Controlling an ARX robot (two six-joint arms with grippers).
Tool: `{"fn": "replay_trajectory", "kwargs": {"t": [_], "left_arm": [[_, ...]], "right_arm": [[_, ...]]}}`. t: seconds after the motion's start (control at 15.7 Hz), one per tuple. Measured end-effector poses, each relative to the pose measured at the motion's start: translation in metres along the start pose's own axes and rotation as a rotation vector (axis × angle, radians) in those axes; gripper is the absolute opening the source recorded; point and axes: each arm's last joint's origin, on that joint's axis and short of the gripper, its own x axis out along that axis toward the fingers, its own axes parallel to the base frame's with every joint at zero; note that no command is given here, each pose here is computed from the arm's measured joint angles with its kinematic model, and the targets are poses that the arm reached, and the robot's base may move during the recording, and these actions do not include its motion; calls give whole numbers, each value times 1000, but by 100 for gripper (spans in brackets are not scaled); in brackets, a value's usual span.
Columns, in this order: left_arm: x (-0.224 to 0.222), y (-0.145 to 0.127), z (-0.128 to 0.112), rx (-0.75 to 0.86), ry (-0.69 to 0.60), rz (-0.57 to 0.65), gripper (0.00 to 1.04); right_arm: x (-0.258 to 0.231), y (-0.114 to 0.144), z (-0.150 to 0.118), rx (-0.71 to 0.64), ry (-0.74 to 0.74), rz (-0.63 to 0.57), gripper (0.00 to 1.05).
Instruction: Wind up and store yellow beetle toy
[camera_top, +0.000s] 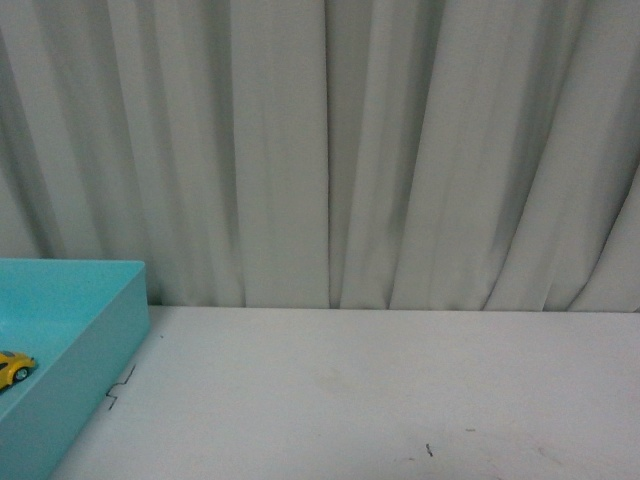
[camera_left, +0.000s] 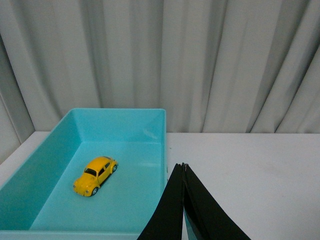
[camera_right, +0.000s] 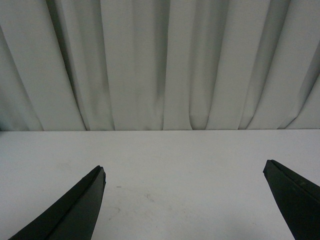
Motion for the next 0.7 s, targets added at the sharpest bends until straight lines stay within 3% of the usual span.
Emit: {"fn": "replay_trajectory", "kwargs": {"t": [0.19,0.51,0.7], "left_arm": [[-7,0,-5,0,47,0,2],[-13,0,-3,0,11,0,2],[-13,0,-3,-1,11,0,35]], "right_arm": [[0,0,0,0,0,0,98],[0,0,0,0,0,0,98],[0,0,0,0,0,0,98]]}}
